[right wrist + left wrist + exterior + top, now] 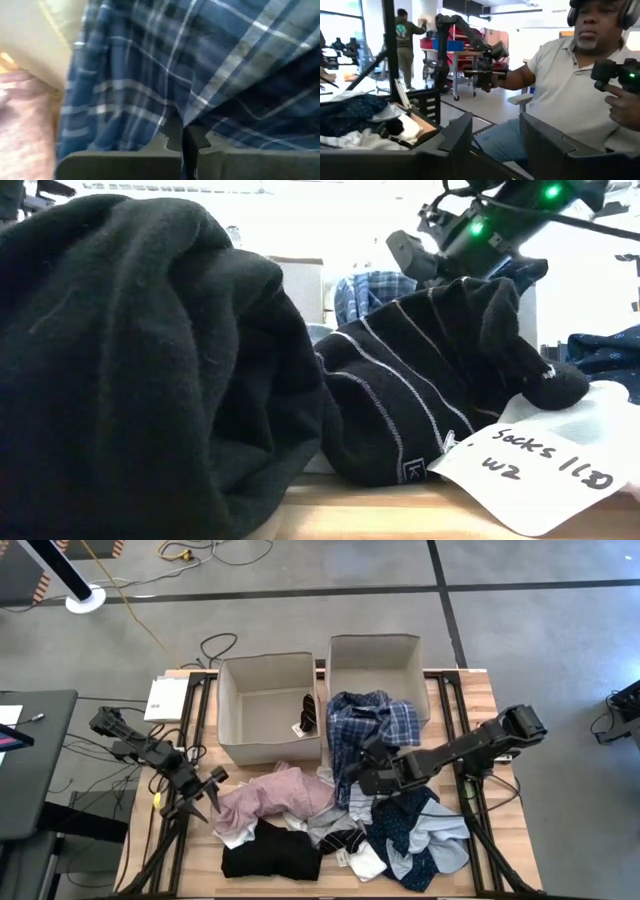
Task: Sort clothes
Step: Put the blue pants into the right white laundry bin
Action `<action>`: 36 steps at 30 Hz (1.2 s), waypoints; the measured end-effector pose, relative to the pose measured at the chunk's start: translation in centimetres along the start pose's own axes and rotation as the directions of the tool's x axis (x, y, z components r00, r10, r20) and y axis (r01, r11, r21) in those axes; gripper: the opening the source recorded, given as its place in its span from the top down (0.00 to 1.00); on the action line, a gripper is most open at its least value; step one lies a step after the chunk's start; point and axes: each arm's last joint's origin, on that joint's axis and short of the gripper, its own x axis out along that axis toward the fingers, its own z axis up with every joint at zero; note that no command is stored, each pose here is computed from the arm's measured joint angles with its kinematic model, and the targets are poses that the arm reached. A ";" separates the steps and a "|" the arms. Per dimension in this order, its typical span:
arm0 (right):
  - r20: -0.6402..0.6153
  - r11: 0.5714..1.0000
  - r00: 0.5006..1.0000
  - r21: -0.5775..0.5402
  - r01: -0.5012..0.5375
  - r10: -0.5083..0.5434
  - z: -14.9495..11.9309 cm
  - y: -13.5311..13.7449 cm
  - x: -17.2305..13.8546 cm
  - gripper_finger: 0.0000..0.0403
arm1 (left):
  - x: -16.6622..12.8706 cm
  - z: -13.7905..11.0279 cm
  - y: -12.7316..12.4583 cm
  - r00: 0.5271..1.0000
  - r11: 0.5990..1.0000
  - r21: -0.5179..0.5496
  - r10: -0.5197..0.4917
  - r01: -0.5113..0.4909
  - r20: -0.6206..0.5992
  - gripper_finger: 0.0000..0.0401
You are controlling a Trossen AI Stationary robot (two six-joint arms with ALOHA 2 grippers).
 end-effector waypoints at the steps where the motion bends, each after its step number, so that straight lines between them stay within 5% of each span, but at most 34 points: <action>1: 0.004 1.000 1.000 -0.007 -0.016 0.016 -0.1 0.2 -0.3 0.99 | 0.0 0.1 0.0 1.000 1.000 0.003 0.011 -0.011 0.005 0.61; 7: 0.060 0.992 0.993 -0.075 -0.100 0.105 1.5 2.6 -2.8 1.00 | 0.0 0.1 0.3 0.996 0.996 0.022 0.092 -0.092 0.008 0.61; 17: 0.200 0.951 0.968 -0.295 -0.090 0.153 8.8 5.9 -6.7 1.00 | 0.5 -0.3 0.8 0.972 0.972 0.044 0.232 -0.230 -0.035 0.61; 26: 0.291 0.894 0.957 -0.432 0.117 0.015 16.5 5.1 -8.9 1.00 | 1.6 -0.6 1.2 0.967 0.968 0.042 0.248 -0.246 -0.049 0.61; 36: 0.256 0.813 0.930 -0.459 0.358 -0.265 23.2 -0.7 -7.4 1.00 | 2.9 -1.1 1.6 0.965 0.968 0.019 0.251 -0.251 -0.072 0.61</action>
